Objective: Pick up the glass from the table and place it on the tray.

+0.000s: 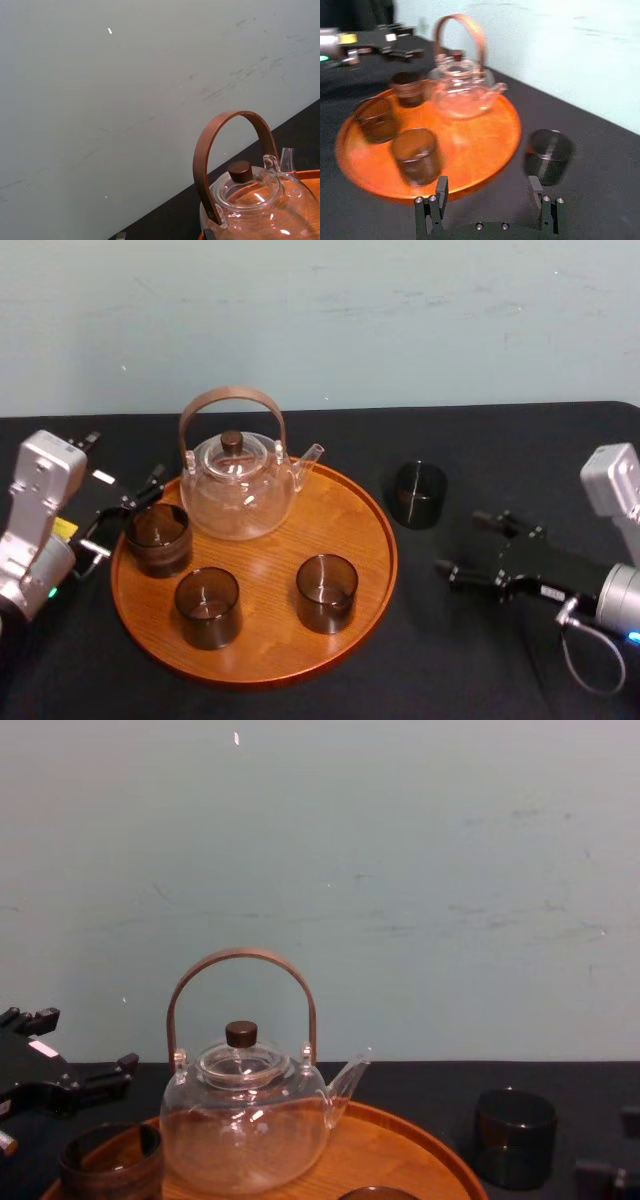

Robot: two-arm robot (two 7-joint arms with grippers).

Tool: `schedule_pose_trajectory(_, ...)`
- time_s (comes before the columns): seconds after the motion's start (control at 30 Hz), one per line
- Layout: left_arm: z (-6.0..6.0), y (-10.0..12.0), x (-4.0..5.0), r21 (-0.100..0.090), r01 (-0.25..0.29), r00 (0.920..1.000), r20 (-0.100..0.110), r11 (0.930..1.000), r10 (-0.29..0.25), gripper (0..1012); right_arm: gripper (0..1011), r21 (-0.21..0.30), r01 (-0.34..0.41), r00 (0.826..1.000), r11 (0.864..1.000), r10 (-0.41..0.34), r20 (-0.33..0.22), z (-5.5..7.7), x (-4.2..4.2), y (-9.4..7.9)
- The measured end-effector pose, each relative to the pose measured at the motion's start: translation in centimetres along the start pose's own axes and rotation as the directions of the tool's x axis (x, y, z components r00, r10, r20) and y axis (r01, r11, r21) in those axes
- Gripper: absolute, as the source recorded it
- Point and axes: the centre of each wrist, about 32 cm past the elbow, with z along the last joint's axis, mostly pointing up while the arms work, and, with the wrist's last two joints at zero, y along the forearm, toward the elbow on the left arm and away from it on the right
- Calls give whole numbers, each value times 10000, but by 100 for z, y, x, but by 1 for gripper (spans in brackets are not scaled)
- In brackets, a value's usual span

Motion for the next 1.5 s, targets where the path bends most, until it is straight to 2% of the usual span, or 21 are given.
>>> schedule_pose_trajectory(0.2, 0, 0, 0, 0, -1, 10000, 0, 10000, 1, 1001, 1002, -161, 1402, 9882, 9900, -1409, -608, -3, 20, 60)
schedule_pose_trajectory(0.43, 0, 0, 0, -1, -1, 10000, 0, 10000, 1, 1001, 1002, -455, 2171, 9714, 9751, -2204, -884, 0, 60, 189)
schedule_pose_trajectory(0.63, 0, 0, 0, 0, -1, 10000, 0, 10000, 1, 1001, 1002, -712, 2377, 9651, 9687, -2439, -960, -6, 92, 307)
schedule_pose_trajectory(0.97, 0, 0, 0, 0, 0, 10000, -1, 10000, 0, 1001, 1002, -940, 2327, 9665, 9680, -2409, -880, -3, 129, 502)
schedule_pose_trajectory(1.5, 0, 0, 0, 0, -1, 10000, 0, 10000, 1, 1001, 1002, -1037, 2526, 9631, 9620, -2603, -684, 44, 221, 818)
